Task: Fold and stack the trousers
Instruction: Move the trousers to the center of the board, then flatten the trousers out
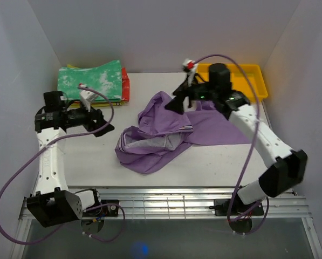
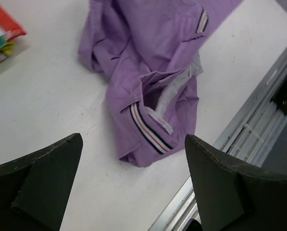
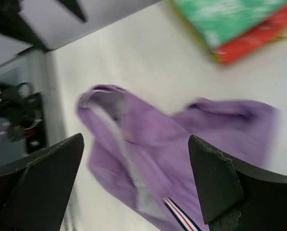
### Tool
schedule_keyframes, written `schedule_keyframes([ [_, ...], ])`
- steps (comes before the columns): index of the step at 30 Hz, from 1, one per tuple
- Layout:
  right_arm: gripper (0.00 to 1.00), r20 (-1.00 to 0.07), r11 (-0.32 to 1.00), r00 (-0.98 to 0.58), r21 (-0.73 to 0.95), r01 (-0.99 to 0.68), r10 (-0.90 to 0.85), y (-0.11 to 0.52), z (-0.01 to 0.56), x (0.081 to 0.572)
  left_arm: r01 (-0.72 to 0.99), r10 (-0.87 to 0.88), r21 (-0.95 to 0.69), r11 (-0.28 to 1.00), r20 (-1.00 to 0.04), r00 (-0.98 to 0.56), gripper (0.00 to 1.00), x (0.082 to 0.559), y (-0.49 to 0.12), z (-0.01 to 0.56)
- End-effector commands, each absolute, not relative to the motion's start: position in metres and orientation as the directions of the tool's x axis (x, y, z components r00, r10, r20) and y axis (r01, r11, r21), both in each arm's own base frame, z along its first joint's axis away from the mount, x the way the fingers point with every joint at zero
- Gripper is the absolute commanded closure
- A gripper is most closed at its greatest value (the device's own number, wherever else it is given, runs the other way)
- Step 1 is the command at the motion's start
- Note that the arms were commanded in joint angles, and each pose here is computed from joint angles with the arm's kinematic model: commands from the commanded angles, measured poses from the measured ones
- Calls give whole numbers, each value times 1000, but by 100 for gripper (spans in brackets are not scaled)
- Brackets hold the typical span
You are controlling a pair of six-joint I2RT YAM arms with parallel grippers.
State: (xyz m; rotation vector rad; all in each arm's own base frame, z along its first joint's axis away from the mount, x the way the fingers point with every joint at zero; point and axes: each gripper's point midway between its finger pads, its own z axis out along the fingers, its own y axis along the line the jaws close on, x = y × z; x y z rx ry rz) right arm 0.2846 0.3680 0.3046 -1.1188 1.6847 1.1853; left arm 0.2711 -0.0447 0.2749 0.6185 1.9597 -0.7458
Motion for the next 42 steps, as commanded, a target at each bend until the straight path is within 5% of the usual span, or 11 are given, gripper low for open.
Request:
schedule_keyframes([
  [1,5,-927,384,-251,131,-914,-280,258,295,306,752,341,-20,659,-883,-322,2,295,-83,277],
  [2,4,-911,508,-283,98,-856,-301,213,284,320,821,395,-10,571,-873,-285,2,289,-121,276],
  [8,2,-749,784,-546,58,-618,-375,50,156,347,924,656,108,368,-734,-175,2,300,-227,235],
  [16,4,-644,871,-730,200,-448,-227,-17,105,360,932,833,235,275,-543,-108,3,313,-305,149],
  [19,4,-635,872,-741,214,-440,-218,-19,98,370,887,841,299,351,-517,-158,16,330,-304,136],
  [23,6,-586,898,-784,206,-389,-205,-32,74,383,829,840,347,439,-485,-242,54,346,-292,127],
  [25,7,-504,918,-834,179,-354,-224,-47,40,382,785,717,237,572,-609,-339,100,351,-269,173],
  [30,12,-486,903,-838,198,-382,-248,-43,30,372,624,333,-46,780,-814,-477,100,346,-174,263],
  [34,34,-553,888,-801,217,-406,-231,-32,54,377,468,152,-158,870,-816,-558,100,322,-90,261],
  [37,48,-549,885,-801,215,-412,-239,-31,59,379,343,78,-219,913,-734,-675,100,300,-54,208],
  [42,46,-607,864,-747,188,-467,-272,-28,87,391,39,-152,-319,947,-549,-822,100,281,13,130],
])
